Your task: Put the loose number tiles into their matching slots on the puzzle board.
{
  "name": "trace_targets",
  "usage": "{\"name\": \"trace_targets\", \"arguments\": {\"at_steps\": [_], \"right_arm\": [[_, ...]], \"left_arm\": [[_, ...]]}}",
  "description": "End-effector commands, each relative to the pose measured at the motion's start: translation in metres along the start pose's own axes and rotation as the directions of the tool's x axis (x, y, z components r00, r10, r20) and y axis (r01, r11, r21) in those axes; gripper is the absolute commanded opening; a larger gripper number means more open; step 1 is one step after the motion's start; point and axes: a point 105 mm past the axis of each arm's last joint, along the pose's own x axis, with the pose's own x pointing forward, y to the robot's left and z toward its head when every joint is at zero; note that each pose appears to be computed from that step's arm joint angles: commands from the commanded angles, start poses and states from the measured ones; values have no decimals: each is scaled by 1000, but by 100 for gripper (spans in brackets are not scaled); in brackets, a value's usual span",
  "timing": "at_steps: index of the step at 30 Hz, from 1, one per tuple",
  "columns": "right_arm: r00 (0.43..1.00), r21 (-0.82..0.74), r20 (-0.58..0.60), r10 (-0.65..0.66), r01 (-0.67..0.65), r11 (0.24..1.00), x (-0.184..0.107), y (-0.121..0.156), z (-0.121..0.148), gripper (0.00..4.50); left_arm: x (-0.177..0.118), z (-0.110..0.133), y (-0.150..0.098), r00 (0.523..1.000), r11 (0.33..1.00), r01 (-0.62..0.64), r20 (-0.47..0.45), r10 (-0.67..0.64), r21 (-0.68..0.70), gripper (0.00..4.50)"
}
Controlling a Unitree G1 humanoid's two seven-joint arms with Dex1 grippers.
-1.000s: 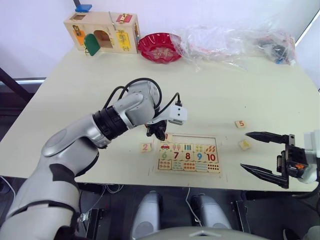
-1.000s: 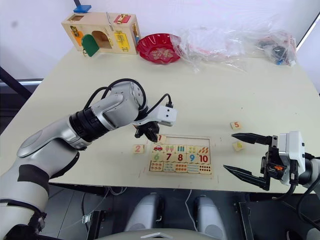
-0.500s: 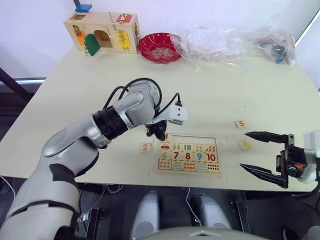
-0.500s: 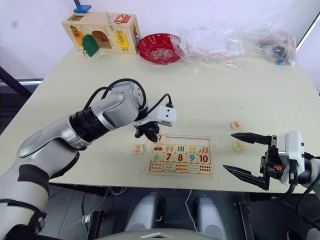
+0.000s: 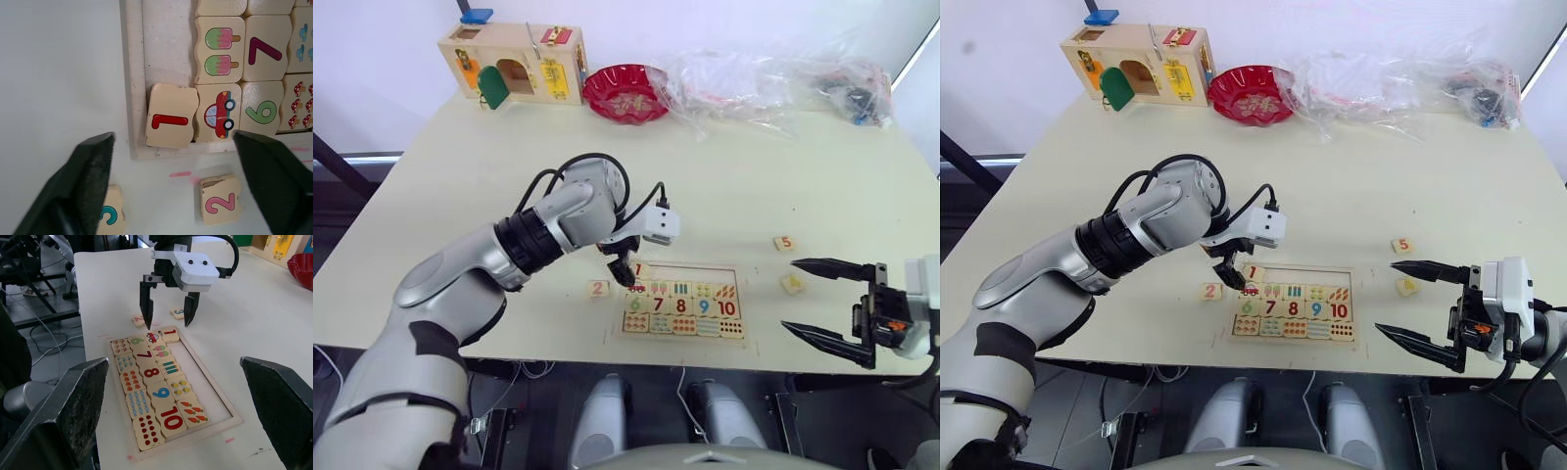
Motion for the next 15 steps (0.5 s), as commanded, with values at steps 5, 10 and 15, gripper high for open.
{"name": "trace_targets", "arguments": {"at_steps": [5, 10, 15], "right_arm": [[1000, -29, 22, 7, -6, 1000, 2, 4, 7, 450], [1000, -24, 26, 1, 0, 1000, 1, 5, 6, 450], [999, -17, 32, -8, 8, 1000, 0, 5, 5, 450]], "left_arm": [[-44, -1, -3, 972, 1000, 25, 232, -28, 15, 446], [-55, -10, 4, 885, 998, 9, 464, -35, 59, 446], [-63, -11, 4, 772, 994, 24, 629, -88, 109, 446]]}}
